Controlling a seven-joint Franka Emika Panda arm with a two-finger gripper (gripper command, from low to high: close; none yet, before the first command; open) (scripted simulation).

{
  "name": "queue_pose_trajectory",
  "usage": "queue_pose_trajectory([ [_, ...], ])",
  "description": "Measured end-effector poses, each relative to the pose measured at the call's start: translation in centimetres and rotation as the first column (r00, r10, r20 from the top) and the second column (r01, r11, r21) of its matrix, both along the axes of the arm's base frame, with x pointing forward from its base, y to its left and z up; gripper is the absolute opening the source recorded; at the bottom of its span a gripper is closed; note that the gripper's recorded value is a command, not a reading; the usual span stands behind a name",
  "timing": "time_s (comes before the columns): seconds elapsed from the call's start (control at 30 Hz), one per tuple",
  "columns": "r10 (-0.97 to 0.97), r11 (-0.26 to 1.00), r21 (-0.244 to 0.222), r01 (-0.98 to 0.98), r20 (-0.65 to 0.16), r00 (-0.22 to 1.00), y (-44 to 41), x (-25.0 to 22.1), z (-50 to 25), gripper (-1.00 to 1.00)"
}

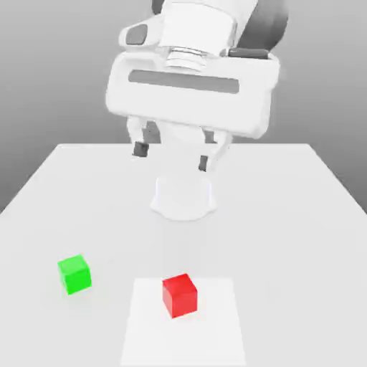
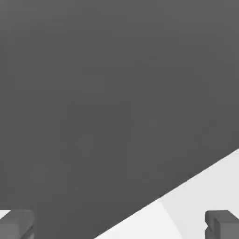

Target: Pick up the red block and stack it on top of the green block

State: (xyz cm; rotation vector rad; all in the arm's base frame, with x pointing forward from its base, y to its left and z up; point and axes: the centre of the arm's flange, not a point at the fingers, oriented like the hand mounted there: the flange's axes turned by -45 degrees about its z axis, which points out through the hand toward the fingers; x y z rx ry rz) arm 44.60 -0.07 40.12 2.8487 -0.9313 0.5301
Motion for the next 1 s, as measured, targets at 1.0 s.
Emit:
queue_pose_trajectory([
  [1.0, -0.466, 0.822, 0.213, 0.528, -0.282, 0.839, -0.5, -6.1, -23.0, 0.0],
])
